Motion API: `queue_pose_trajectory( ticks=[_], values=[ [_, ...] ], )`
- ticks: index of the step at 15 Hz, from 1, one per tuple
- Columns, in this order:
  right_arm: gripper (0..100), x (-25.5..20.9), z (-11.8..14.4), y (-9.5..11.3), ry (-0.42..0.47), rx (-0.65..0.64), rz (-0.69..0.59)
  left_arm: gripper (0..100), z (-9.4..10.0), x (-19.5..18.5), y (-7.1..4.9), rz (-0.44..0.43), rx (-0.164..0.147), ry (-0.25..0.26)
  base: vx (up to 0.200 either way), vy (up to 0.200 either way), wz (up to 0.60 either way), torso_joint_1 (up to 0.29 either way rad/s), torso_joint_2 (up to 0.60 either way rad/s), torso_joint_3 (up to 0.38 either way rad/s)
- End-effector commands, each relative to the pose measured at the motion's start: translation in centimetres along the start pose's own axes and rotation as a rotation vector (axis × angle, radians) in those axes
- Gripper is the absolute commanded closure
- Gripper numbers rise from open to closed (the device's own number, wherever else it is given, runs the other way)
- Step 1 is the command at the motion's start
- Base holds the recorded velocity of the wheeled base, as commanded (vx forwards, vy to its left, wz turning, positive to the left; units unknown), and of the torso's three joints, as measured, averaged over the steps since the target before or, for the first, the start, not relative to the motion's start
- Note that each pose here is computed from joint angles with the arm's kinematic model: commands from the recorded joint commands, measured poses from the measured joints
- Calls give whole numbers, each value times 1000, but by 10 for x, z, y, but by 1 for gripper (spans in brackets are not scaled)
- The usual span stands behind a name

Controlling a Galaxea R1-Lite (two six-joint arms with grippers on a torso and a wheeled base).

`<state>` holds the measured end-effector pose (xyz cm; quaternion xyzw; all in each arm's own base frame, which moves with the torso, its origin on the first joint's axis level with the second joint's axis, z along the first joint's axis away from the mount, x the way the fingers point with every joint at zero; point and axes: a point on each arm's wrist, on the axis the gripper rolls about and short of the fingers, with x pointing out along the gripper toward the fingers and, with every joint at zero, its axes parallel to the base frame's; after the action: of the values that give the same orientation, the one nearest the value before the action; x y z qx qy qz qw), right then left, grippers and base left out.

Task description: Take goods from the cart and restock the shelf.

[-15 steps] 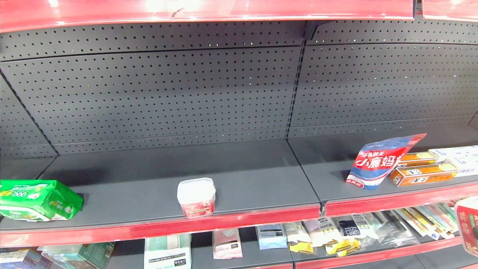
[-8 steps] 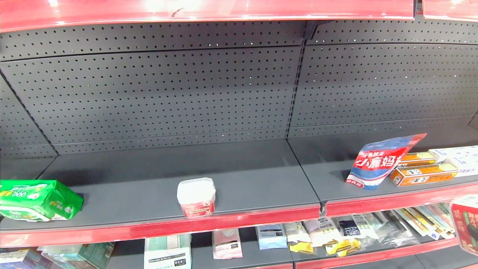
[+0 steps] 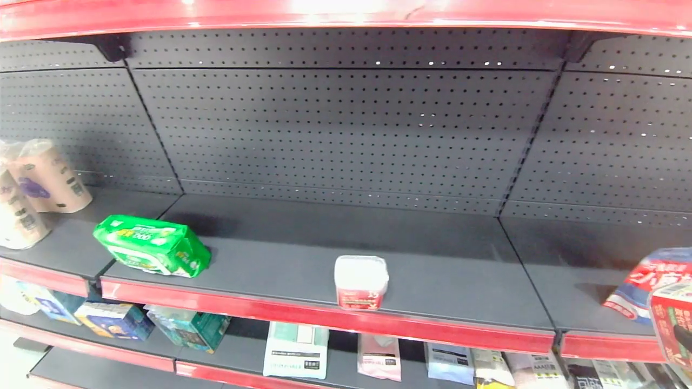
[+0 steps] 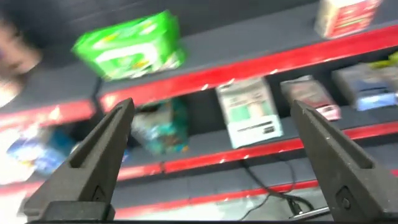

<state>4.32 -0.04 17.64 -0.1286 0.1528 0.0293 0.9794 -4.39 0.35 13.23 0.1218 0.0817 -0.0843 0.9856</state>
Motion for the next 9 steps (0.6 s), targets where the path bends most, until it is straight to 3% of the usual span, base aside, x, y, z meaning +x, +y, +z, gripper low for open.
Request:
queue_pose_trajectory(
  ticks=[1, 4, 8, 9],
  values=[
    [100, -1, 4, -1, -14, -3, 0, 0, -4, -1, -1, 4, 1, -10, 0, 0, 0, 0, 0, 0],
    [100, 2, 32, -6, -62, -20, 40, 0, -6, -1, 0, 45, -6, 1, 0, 0, 0, 0, 0, 0],
    [100, 36, 49, -1, 20, -50, 166, 0, -12, 9, -1, 53, -94, -32, 0, 0, 0, 0, 0, 0],
    [100, 49, 55, 2, 49, -52, 202, 0, -15, 14, -2, 56, -132, -54, 0, 0, 0, 0, 0, 0]
  ],
)
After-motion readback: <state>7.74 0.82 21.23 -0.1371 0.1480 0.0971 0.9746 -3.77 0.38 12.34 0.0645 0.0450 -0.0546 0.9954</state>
